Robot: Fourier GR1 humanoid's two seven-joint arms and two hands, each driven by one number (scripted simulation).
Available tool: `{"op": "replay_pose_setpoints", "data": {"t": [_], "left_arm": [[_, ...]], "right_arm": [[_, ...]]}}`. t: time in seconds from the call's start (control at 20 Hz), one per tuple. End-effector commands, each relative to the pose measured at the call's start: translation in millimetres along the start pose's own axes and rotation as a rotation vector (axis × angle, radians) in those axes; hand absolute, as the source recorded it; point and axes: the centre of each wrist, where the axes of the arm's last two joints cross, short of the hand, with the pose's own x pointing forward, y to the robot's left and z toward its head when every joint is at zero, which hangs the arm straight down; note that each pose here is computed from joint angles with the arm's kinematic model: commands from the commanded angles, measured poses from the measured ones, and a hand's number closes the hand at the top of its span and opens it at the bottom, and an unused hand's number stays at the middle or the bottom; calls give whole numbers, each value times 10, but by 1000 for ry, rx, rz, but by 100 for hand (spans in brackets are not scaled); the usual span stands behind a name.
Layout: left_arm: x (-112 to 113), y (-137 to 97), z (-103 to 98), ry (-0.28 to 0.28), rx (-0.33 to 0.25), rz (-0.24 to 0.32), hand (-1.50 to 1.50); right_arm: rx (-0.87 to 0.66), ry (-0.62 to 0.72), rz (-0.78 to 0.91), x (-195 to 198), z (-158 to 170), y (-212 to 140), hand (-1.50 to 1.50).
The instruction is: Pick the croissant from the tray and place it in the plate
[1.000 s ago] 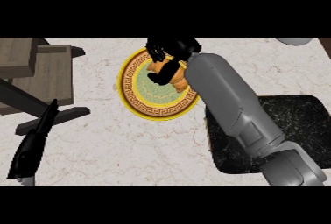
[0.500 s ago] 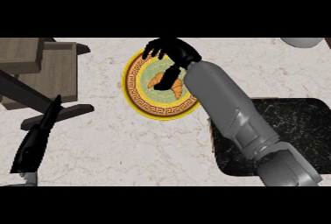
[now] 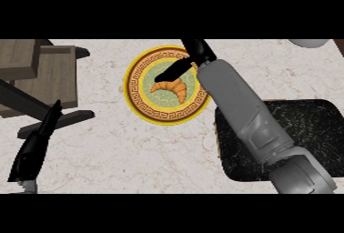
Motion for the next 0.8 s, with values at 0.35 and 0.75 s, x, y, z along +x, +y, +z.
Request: {"op": "replay_pose_setpoints", "data": {"t": [0.35,0.75], "left_arm": [[166,-21,-64,-44,8,-7,0],[24,0,-58,-45,-8,2,0]], "right_arm": [[-216,-25,-312,-509,325,-1022,-150],[-199,-112,-284,-910,817,-1689,-150]]}}
